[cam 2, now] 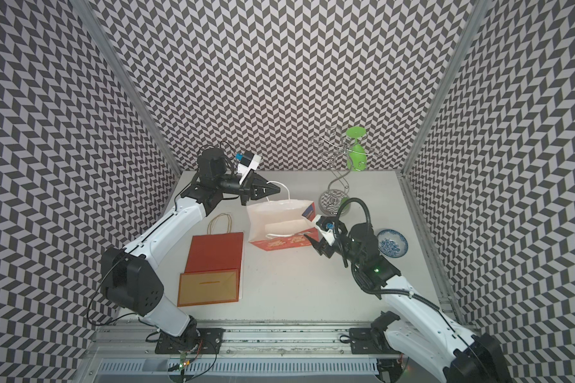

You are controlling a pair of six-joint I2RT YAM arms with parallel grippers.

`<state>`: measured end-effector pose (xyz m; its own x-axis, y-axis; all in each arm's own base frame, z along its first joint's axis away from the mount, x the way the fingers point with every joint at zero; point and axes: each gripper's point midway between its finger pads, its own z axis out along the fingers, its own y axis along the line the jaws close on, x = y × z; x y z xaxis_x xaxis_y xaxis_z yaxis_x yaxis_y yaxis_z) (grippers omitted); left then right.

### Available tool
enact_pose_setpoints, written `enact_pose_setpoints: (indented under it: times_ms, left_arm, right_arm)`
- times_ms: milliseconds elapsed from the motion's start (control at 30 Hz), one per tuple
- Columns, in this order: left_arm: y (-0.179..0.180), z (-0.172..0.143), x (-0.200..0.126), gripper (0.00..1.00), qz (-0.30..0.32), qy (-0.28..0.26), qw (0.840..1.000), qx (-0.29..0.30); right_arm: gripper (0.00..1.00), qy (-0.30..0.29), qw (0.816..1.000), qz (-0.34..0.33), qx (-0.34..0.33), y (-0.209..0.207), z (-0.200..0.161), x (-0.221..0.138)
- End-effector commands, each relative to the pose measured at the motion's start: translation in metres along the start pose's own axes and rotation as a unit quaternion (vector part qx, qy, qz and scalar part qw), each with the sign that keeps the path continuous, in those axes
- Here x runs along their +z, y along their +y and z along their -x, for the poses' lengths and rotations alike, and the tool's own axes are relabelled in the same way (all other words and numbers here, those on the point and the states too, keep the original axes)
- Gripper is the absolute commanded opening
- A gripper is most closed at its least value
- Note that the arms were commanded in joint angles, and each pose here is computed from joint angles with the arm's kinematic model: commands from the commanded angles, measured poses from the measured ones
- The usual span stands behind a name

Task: Put away the paper bag
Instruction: Move the paper bag to the center of the board.

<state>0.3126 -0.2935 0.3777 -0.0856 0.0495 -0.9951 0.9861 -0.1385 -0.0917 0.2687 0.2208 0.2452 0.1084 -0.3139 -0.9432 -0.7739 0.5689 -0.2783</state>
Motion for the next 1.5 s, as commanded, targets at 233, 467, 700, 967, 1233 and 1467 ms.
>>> enact_pose_setpoints:
  times_ms: [233, 467, 700, 967, 1233, 1467]
  left_arm:
    - [-0.006, 0.002, 0.003, 0.0, -0.008, -0.003, 1.0, 0.011]
    - [0.014, -0.004, 0.007, 0.12, 0.001, -0.002, 1.0, -0.009]
    - [0.033, -0.014, 0.008, 0.52, 0.026, 0.002, 0.999, -0.028]
    - [0.046, 0.016, -0.017, 0.94, 0.098, -0.015, 0.995, 0.011]
    - [0.027, 0.071, -0.076, 1.0, 0.182, -0.072, 0.979, 0.062]
    - [0.02, 0.042, -0.128, 0.98, 0.344, -0.034, 0.936, 0.072]
  right_arm:
    - [0.54, -0.084, 0.991, 0.083, -0.057, 0.033, 0.024, -0.011]
    - [0.44, -0.06, 0.995, 0.062, -0.058, 0.02, 0.018, 0.003]
    - [0.4, -0.063, 0.995, 0.047, -0.059, 0.009, 0.02, 0.017]
    - [0.37, -0.061, 0.995, 0.047, -0.061, 0.004, 0.021, 0.028]
    - [0.36, -0.054, 0.996, 0.049, -0.055, 0.005, 0.014, 0.029]
    - [0.36, -0.049, 0.996, 0.054, -0.052, 0.008, 0.011, 0.027]
